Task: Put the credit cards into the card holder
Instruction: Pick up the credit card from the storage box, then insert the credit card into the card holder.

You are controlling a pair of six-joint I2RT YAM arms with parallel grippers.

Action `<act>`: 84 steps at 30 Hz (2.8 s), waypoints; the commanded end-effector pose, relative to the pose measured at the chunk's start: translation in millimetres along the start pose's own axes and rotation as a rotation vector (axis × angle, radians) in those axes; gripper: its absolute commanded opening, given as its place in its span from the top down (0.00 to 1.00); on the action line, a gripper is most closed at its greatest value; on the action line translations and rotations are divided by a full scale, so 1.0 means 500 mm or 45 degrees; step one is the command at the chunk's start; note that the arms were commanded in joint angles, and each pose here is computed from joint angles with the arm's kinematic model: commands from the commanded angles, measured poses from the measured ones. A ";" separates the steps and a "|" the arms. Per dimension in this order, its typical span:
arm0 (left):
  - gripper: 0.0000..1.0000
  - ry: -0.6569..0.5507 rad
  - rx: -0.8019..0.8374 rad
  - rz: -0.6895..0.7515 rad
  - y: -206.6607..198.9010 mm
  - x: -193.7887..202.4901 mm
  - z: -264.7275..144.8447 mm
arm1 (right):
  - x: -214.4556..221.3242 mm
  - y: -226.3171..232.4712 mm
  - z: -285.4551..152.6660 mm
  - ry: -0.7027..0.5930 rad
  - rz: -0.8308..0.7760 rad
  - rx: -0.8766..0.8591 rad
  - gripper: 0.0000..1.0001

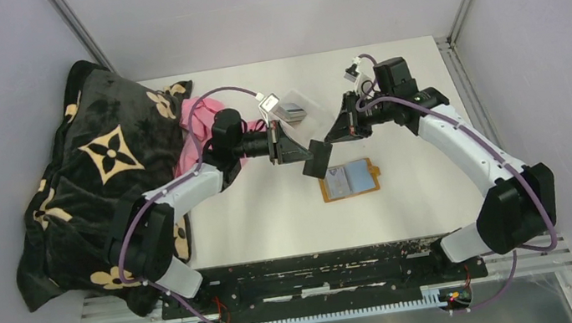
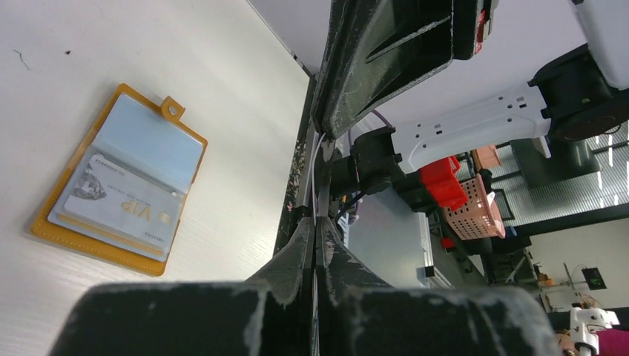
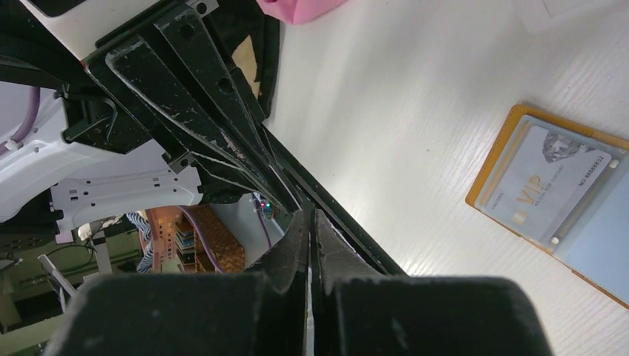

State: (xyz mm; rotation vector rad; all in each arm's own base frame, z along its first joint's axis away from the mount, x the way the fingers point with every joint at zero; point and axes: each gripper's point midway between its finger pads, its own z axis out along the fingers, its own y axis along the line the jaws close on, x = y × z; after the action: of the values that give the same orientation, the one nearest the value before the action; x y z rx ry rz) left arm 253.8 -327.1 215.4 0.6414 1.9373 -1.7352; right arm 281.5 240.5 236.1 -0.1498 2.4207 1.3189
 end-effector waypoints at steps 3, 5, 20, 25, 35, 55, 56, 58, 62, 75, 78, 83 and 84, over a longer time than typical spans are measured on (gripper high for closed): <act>0.97 -0.033 0.070 -0.062 -0.006 -0.005 -0.003 | -0.030 0.010 0.005 -0.040 -0.003 -0.061 0.97; 0.97 -0.065 0.026 -0.088 0.012 -0.001 -0.003 | -0.035 -0.012 0.002 -0.055 -0.010 0.010 0.79; 0.97 -0.330 -0.417 -0.203 0.104 0.043 0.059 | -0.040 -0.207 -0.098 -0.313 -0.119 0.758 0.52; 0.97 -0.374 -0.526 -0.247 0.136 0.070 0.098 | -0.006 -0.291 -0.133 -0.348 -0.067 1.005 0.52; 0.97 -0.465 -0.585 -0.390 0.202 0.085 0.141 | 0.050 -0.366 -0.139 -0.284 0.034 1.177 0.67; 0.97 -0.523 -0.618 -0.499 0.232 0.101 0.196 | 0.076 -0.438 -0.078 -0.225 0.193 1.220 0.79; 0.97 -0.526 -0.632 -0.500 0.236 0.102 0.195 | 0.075 -0.441 -0.076 -0.228 0.198 1.223 0.80; 0.97 -0.533 -0.653 -0.495 0.240 0.106 0.195 | 0.077 -0.446 -0.071 -0.228 0.211 1.222 0.80; 0.97 -0.550 -0.675 -0.498 0.248 0.109 0.195 | 0.079 -0.456 -0.063 -0.216 0.225 1.227 0.80; 0.97 -0.548 -0.703 -0.523 0.262 0.127 0.190 | 0.094 -0.484 -0.044 -0.166 0.246 1.250 0.80; 0.97 -0.544 -0.704 -0.522 0.262 0.127 0.192 | 0.096 -0.487 -0.042 -0.158 0.250 1.253 0.80; 0.97 -0.547 -0.712 -0.529 0.259 0.130 0.184 | 0.100 -0.492 -0.039 -0.149 0.252 1.258 0.79; 0.97 -0.547 -0.715 -0.530 0.259 0.131 0.182 | 0.099 -0.492 -0.039 -0.149 0.254 1.258 0.79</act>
State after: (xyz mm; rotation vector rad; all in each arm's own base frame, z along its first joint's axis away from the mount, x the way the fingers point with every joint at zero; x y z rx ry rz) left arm 281.1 -401.2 52.8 -0.2878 2.2216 -1.2578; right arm 289.7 93.7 33.7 0.4030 2.7431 0.0724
